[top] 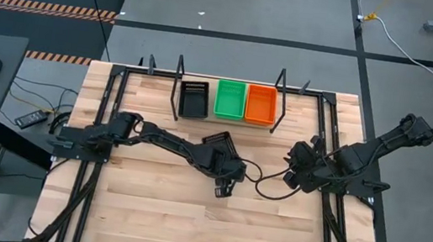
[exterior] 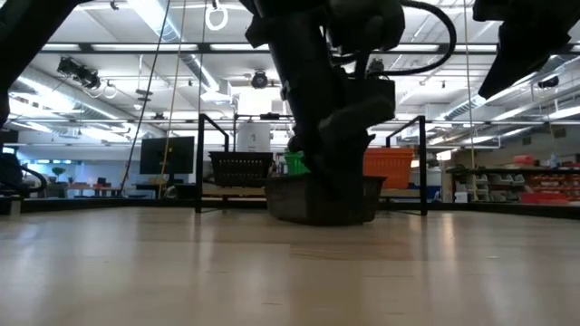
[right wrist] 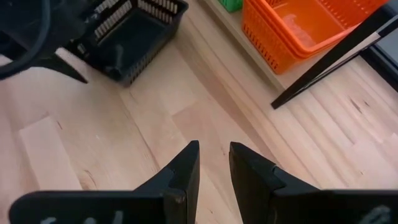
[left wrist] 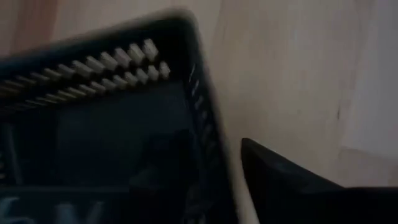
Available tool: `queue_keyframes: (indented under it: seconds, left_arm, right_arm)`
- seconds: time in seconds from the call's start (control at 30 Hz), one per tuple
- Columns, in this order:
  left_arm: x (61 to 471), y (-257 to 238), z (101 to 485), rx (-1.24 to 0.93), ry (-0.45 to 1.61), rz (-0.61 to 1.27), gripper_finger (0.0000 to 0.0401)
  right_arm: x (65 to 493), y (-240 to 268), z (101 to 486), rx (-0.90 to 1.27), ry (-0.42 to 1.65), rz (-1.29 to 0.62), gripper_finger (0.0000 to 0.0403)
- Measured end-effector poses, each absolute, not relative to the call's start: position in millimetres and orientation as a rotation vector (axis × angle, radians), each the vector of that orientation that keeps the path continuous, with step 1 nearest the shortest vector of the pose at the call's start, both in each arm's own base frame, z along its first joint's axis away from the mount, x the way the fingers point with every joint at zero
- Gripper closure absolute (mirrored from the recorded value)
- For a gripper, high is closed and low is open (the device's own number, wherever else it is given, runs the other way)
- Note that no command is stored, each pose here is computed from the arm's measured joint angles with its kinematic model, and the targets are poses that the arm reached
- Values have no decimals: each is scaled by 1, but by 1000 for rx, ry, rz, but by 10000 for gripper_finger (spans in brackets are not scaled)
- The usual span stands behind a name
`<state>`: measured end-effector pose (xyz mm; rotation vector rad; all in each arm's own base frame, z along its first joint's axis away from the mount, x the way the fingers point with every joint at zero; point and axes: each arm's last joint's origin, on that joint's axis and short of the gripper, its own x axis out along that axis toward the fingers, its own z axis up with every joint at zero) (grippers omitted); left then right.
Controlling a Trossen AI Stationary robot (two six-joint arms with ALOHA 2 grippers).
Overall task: Stack baskets on shelf by color
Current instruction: Stack the black bin on the black bin on the shelf
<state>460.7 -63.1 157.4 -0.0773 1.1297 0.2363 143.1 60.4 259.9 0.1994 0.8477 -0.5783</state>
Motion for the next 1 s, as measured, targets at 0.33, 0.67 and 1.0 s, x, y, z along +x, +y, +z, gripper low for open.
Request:
queue_keyframes:
  seconds: [0.33, 0.67, 1.0]
  left_arm:
    - [460, -70, 157, -57, 1168, 149, 394]
    - [451, -107, 247, 133, 1221, 175, 398]
    - [396, -93, 323, 323, 1298, 372, 399]
  right_arm:
    - [141, 60, 250, 183, 878, -582, 310]
    - [139, 61, 237, 194, 934, -561, 310]
    - [145, 64, 238, 228, 886, -512, 310]
